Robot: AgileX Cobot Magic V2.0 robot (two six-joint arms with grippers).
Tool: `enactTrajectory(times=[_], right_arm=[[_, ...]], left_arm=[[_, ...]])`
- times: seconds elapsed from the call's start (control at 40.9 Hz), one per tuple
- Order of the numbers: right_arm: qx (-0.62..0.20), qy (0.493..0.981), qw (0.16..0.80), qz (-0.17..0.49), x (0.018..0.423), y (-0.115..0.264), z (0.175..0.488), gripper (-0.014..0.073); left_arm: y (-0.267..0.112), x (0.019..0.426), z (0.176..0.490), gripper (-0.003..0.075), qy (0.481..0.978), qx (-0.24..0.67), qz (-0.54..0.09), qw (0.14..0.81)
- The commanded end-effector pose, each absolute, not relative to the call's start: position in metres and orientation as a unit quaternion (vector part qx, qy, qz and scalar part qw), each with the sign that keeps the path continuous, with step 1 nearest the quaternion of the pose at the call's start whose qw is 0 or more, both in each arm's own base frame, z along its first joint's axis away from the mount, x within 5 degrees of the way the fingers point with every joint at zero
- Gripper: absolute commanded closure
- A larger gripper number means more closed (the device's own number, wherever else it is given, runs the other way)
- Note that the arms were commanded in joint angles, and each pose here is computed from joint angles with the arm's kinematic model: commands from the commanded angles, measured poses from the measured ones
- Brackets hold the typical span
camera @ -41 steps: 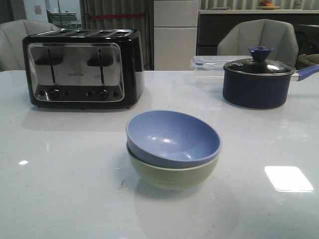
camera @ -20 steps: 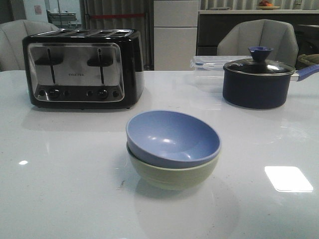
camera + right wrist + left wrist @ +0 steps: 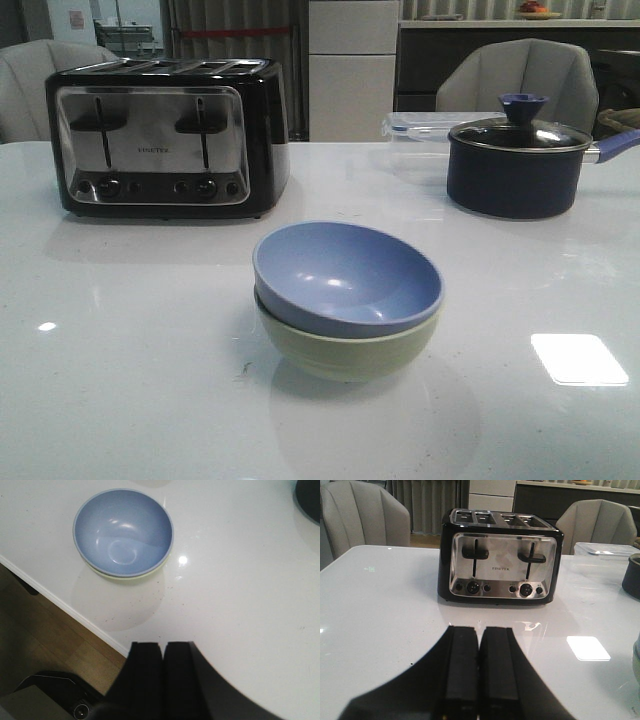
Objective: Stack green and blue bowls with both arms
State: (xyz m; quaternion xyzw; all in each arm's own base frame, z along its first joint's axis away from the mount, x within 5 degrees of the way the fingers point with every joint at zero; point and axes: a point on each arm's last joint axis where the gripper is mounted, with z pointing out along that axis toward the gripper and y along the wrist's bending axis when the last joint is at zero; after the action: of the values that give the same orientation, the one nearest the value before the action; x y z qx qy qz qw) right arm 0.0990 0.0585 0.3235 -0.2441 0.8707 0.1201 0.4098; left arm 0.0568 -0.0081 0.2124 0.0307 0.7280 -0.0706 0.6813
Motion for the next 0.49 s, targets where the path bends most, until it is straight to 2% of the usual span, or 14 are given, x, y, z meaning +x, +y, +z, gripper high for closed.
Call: enactTrajectory(times=[0.0, 0.122, 0.464], right_arm=[[-0.237, 0.852, 0.449, 0.127, 0.1017, 0.0592, 0.3366, 0.0543], [-0.237, 0.852, 0.449, 0.127, 0.1017, 0.0592, 0.3366, 0.0543], [-0.237, 0.853, 0.448, 0.127, 0.1015, 0.0591, 0.3364, 0.0543]], left_arm=[[-0.0084, 0.0559, 0.2257, 0.0624, 0.667, 0.035, -0.072, 0.741], [-0.0075, 0.0536, 0.219, 0.0624, 0.639, 0.034, -0.065, 0.766], [-0.0052, 0.053, 0.2183, 0.0624, 0.641, 0.039, -0.028, 0.766]])
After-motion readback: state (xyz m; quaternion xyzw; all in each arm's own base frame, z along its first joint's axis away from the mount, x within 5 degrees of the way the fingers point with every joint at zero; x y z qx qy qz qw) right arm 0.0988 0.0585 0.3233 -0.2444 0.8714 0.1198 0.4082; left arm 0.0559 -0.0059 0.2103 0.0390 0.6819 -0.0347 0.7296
